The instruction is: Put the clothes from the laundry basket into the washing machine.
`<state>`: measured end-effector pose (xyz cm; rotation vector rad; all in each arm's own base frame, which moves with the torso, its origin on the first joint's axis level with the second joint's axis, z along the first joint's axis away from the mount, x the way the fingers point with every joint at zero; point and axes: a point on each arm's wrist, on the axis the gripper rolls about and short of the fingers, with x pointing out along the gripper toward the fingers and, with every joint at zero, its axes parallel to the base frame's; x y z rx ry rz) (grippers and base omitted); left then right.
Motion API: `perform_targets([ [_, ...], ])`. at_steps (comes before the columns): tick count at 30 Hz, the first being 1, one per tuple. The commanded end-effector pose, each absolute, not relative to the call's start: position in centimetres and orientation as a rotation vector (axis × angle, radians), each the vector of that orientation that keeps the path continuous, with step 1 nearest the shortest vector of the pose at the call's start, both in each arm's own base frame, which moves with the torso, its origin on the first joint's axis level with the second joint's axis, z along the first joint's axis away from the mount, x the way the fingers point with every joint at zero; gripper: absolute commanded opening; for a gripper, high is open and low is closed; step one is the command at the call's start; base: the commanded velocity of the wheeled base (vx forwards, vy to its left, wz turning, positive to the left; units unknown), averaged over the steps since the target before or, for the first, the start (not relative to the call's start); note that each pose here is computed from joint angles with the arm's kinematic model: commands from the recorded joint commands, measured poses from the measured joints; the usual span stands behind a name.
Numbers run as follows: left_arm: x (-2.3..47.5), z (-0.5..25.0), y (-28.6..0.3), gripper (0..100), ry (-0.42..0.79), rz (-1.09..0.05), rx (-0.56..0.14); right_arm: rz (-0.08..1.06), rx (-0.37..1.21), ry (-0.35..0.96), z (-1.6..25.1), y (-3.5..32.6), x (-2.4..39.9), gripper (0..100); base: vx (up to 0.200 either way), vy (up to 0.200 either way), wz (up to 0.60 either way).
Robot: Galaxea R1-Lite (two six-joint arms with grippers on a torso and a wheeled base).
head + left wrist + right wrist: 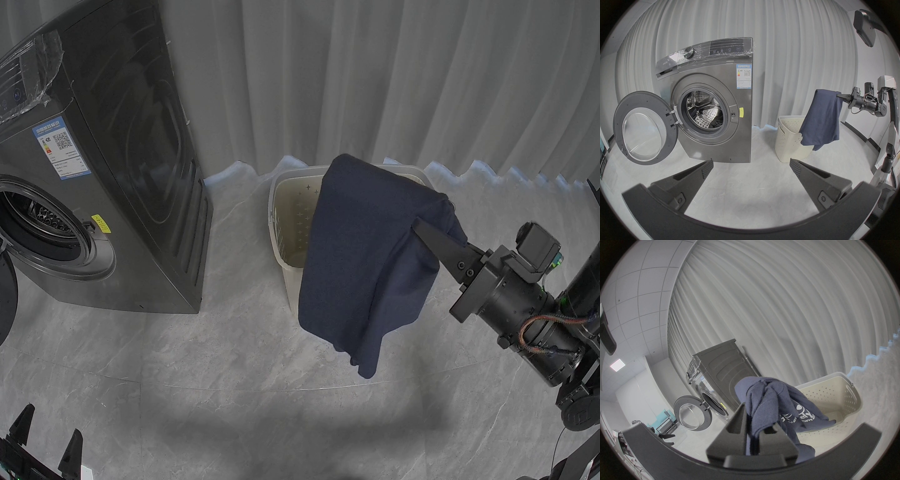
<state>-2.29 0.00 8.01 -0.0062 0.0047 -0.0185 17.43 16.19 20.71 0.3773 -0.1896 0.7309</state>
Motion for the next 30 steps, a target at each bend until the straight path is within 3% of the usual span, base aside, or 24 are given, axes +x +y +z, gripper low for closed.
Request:
perform_targets([
  [1,-2.19,7.65,0.01,100,0.018,-0.018,-0.006,0.733,0.379,-0.188,20.70,16.22,17.37,0,0.000,0.200,0.00],
  [30,-2.18,7.61,0.01,100,0.020,-0.018,-0.014,0.735,0.379,-0.198,20.64,16.23,17.32,0,0.000,0.200,0.00],
])
